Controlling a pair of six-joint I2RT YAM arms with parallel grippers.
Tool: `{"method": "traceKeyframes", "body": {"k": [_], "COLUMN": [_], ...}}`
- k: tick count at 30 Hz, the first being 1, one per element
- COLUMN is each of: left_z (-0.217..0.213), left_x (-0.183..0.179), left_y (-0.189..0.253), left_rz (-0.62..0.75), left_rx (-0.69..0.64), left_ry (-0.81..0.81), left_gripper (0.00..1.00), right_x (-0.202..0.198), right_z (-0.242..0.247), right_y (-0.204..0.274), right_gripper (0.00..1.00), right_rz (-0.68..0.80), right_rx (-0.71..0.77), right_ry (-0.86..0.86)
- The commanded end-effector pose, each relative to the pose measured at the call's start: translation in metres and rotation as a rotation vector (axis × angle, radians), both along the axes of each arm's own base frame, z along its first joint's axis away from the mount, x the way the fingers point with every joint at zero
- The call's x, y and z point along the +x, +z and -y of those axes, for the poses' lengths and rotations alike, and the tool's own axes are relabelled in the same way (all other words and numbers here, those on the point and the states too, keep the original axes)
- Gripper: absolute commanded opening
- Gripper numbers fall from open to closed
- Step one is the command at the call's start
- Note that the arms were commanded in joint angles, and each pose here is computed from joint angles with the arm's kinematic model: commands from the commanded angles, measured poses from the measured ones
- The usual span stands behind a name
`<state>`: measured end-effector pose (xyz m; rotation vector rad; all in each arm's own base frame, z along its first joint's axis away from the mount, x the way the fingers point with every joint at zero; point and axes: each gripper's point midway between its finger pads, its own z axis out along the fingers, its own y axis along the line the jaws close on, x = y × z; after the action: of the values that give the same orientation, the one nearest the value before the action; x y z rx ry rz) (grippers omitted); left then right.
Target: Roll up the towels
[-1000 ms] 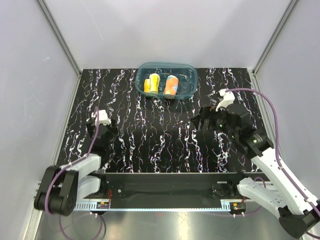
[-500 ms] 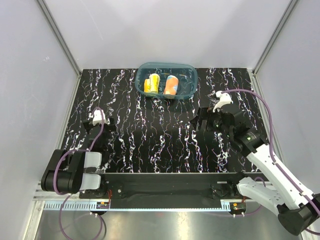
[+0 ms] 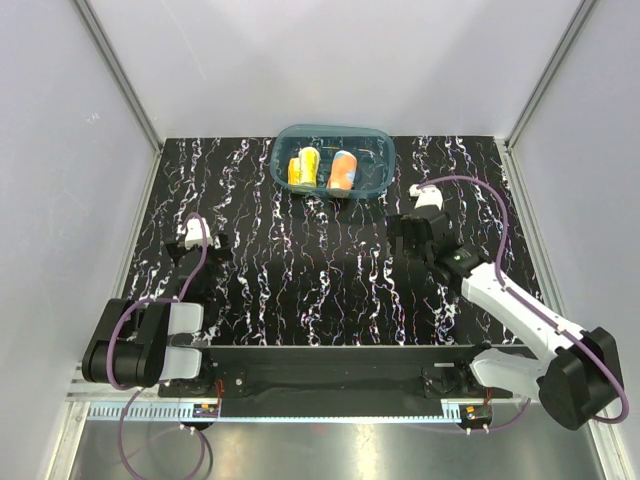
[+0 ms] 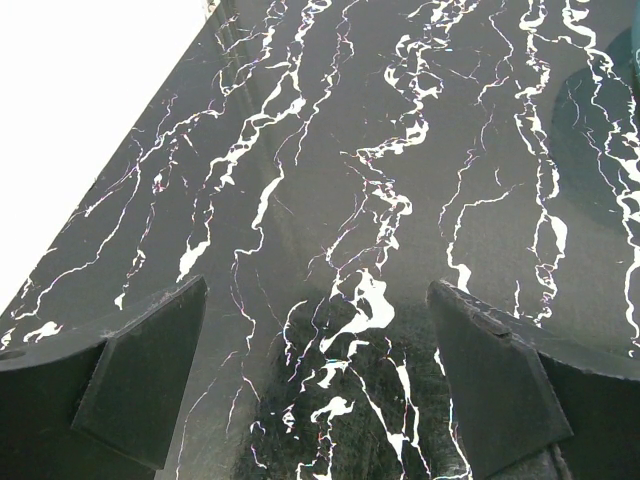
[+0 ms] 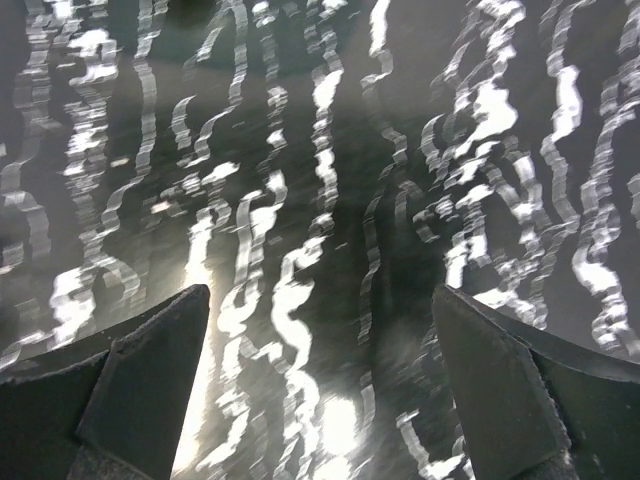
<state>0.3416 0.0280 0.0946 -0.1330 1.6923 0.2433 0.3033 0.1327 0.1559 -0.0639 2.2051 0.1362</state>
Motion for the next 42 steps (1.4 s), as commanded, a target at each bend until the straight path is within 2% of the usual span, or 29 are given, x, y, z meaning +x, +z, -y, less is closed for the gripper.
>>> {"method": "traceKeyframes", "body": {"k": [1, 3, 6, 10, 18, 23, 27, 30, 31, 35, 42], "left_z": [0.000, 0.000, 0.000, 0.000, 0.000, 0.000, -0.001, -0.001, -0.001, 0.000, 0.000], "left_x": [0.012, 0.012, 0.012, 0.012, 0.012, 0.013, 0.012, 0.012, 0.012, 0.012, 0.012], "left_y": [0.031, 0.032, 0.031, 0.032, 0.032, 0.032, 0.032, 0.031, 0.032, 0.032, 0.032], "left_rz": [0.123, 0.124, 0.123, 0.126, 0.125, 0.126, 0.126, 0.123, 0.125, 0.126, 0.125], "left_rx": [-0.031, -0.030, -0.032, -0.030, -0.031, -0.033, -0.031, -0.031, -0.031, -0.033, -0.033], "left_ry": [0.005, 0.005, 0.005, 0.005, 0.007, 0.005, 0.007, 0.007, 0.007, 0.007, 0.005], "left_gripper": [0.99, 0.99, 0.99, 0.99, 0.99, 0.99, 0.99, 0.99, 0.99, 0.99, 0.99], "right_x": [0.028, 0.035, 0.049, 0.062, 0.077, 0.086, 0.095, 0.097, 0.102, 0.097, 0.096], "right_z": [0.025, 0.031, 0.065, 0.098, 0.154, 0.164, 0.164, 0.163, 0.162, 0.162, 0.165], "right_y": [0.014, 0.012, 0.001, -0.016, -0.042, -0.047, -0.036, -0.047, -0.037, -0.056, -0.055], "right_gripper": [1.00, 1.00, 0.99, 1.00, 1.00, 1.00, 1.00, 1.00, 0.99, 1.00, 0.99], "right_rz": [0.174, 0.211, 0.197, 0.212, 0.289, 0.360, 0.450, 0.489, 0.560, 0.508, 0.515], "right_rx": [-0.128, -0.111, -0.046, -0.111, -0.021, -0.003, -0.025, -0.036, -0.027, -0.031, -0.028], "right_ry": [-0.063, -0.076, -0.171, -0.229, -0.394, -0.412, -0.369, -0.341, -0.335, -0.341, -0.360]}}
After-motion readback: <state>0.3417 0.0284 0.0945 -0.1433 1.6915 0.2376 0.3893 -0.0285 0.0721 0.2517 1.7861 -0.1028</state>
